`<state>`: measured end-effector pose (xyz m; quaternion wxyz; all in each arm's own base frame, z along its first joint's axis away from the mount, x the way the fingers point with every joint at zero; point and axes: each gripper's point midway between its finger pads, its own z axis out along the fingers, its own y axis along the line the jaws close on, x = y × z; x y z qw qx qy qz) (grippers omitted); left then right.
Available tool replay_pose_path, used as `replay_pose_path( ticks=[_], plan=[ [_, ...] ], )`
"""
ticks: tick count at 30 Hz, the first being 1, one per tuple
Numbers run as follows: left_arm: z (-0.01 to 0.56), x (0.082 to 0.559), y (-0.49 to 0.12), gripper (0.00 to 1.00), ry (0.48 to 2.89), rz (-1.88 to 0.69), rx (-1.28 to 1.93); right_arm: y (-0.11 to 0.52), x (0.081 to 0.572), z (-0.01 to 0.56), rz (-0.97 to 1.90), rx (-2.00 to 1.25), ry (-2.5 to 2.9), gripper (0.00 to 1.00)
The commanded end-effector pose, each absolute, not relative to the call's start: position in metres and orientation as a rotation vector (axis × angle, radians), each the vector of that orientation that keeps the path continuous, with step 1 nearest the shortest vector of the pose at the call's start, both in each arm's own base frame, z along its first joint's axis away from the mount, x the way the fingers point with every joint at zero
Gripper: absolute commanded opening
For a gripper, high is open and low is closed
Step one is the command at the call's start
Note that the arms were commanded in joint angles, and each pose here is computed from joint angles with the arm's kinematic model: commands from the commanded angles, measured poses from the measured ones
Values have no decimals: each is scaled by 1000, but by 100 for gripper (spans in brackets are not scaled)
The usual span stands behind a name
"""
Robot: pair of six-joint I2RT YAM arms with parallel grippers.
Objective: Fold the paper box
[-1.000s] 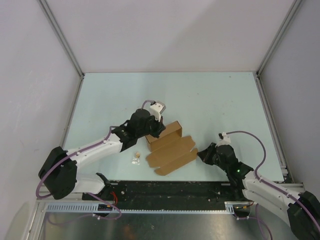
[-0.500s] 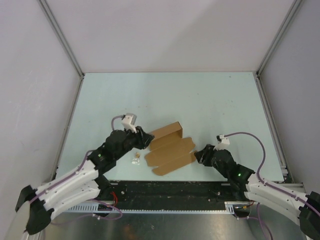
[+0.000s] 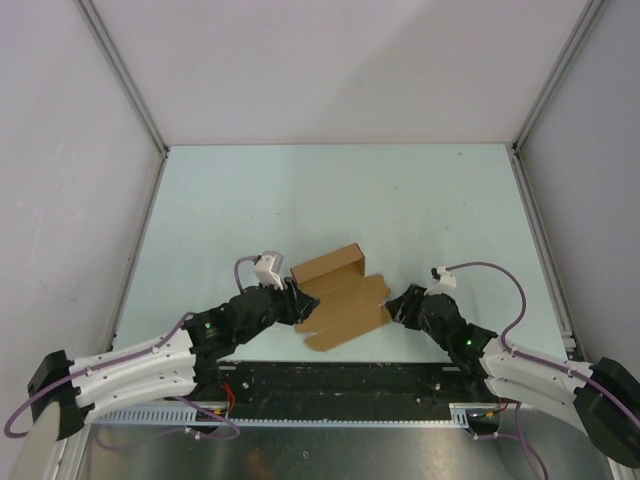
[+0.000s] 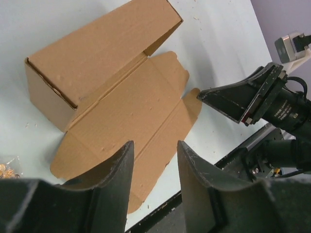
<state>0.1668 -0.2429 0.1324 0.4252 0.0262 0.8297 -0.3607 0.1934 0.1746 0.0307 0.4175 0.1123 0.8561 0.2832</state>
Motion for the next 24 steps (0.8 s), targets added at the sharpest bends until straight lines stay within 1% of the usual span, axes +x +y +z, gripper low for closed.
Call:
replay_pose_path(
  ticks=[1,7,10,17,24],
  plan=[
    [138,172,-241,46,2047,-896,-17,182,192,30,781,291,2141,49],
    [140,173,-239,46,2033,-886,-10,187,189,33,863,279,2125,41],
    [138,172,-239,46,2039,-888,-9,183,183,25,887,280,2123,38],
    [136,170,-239,46,2043,-893,-3,182,184,26,895,261,2116,37],
    [135,168,-239,46,2046,-898,7,179,186,16,820,260,2186,37]
  ],
)
